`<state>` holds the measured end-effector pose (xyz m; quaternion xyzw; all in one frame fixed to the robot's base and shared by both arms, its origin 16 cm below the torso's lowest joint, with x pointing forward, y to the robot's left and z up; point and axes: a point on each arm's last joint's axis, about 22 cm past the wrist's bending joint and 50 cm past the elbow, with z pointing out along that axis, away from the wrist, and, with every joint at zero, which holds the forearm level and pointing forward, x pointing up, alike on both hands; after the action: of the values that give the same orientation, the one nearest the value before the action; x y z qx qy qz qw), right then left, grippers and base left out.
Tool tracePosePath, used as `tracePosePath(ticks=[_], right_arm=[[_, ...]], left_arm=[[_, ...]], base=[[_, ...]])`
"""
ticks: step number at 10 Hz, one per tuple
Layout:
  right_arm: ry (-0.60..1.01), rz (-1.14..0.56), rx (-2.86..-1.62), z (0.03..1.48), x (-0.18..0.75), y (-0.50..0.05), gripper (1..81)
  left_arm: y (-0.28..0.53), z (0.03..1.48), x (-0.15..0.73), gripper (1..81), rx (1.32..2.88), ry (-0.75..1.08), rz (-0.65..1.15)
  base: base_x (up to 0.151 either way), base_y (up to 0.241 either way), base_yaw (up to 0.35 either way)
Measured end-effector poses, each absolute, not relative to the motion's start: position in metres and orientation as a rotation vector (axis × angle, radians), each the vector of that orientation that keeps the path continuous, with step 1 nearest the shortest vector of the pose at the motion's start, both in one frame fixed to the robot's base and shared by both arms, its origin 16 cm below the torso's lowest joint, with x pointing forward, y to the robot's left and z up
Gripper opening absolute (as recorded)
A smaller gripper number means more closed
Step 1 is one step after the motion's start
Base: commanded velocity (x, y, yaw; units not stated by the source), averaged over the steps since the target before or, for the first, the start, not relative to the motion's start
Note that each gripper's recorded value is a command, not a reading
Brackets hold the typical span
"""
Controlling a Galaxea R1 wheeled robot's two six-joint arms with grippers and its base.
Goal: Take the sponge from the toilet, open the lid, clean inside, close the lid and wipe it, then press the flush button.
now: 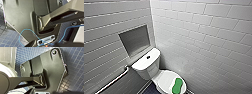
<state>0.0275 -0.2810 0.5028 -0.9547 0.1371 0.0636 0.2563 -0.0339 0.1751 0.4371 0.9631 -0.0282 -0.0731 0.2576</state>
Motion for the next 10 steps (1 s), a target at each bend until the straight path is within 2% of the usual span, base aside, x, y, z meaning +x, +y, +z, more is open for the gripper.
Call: tracePosePath(ticks=[2,6,10], right_arm=[[0.354,0.126,-2.577,0.500,0.057,-0.280,81.1],[0.312,0.023,-2.524,0.507,0.124,-0.274,81.1],[0.325,0.019,-2.493,0.502,0.177,-0.276,81.1]], left_arm=[[0.175,0.429,-0.021,81.1,2.613,-0.079,-0.181],[0.153,0.431,-0.069,81.1,2.579,-0.048,-0.257],[0.121,0.433,-0.106,81.1,2.533,-0.002,-0.354]], base=[[0.000,0.000,0.000],[0.000,0.000,0.000],[0.000,0.000,0.000]])
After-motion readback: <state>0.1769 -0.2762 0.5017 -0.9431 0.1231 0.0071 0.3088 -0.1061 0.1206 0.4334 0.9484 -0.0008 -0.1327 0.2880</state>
